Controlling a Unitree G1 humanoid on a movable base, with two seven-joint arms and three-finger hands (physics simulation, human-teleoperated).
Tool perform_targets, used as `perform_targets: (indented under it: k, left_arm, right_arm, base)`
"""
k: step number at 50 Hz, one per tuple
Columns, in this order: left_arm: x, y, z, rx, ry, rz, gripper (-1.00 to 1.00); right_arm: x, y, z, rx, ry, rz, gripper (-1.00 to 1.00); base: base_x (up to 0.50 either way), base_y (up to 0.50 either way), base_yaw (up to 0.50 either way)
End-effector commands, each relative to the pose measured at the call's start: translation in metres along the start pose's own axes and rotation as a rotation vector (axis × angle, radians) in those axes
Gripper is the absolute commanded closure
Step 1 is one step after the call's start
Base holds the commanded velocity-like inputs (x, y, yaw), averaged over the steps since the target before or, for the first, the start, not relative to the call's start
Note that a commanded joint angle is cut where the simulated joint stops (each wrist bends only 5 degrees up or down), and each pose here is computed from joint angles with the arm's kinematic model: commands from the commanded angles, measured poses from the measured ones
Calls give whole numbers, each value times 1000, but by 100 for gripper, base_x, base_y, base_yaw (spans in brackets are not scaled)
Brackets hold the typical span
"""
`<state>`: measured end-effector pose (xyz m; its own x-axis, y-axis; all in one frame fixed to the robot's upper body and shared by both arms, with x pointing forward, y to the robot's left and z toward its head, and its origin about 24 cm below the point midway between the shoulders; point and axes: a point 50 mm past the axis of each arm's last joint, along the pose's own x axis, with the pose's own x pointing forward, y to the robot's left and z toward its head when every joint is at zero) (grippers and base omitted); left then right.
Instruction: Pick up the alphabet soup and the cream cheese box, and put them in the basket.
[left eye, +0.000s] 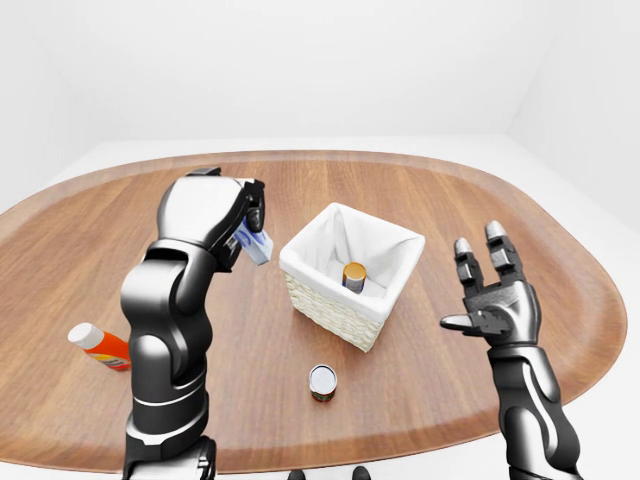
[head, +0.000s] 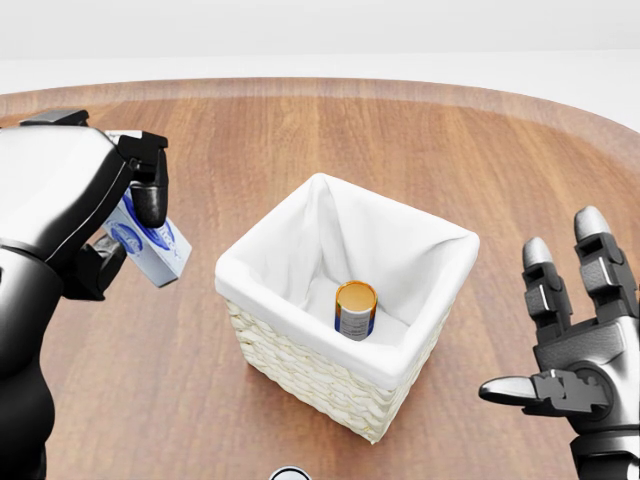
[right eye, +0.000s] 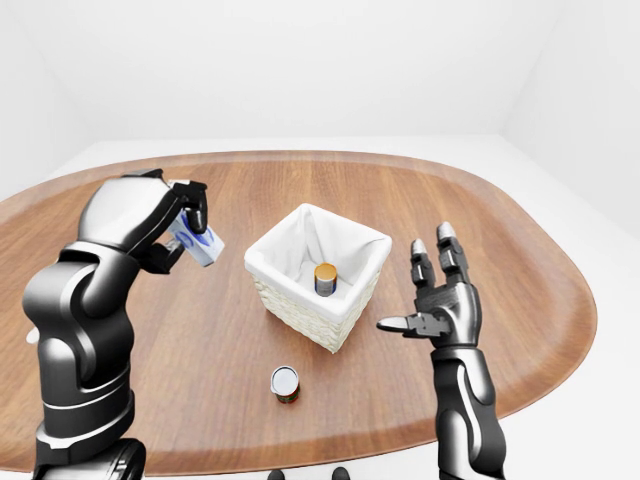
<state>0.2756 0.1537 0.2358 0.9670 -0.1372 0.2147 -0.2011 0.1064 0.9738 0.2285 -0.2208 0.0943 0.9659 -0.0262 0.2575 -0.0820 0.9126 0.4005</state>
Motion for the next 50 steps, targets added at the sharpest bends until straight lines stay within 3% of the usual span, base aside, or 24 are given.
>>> perform_targets:
  k: [1,15,32,43,50]
  left_arm:
    - [4,15,19,-72,-108,61,100]
    - [24,3,48,-149,-198,21,100]
    - [52,-13,58,-238,-225,18,100]
    - [82,-25,62,-300,-211,12,100]
    - [99,-43,59,-328,-165,-23,100]
  right_arm:
    - [-1,1,-2,-3,7,4,-100]
    - [-1,0,0,-1,1,3,-100]
    - [-1,0,-2,-3,9,7,-100]
    - [-2,0,-2,0,9,6,-100]
    - [-2,-1,-1,2,4,4,-100]
  base:
    - [0,0,0]
    - [0,0,0]
    - [0,0,0]
    - [0,0,0]
    - [0,0,0]
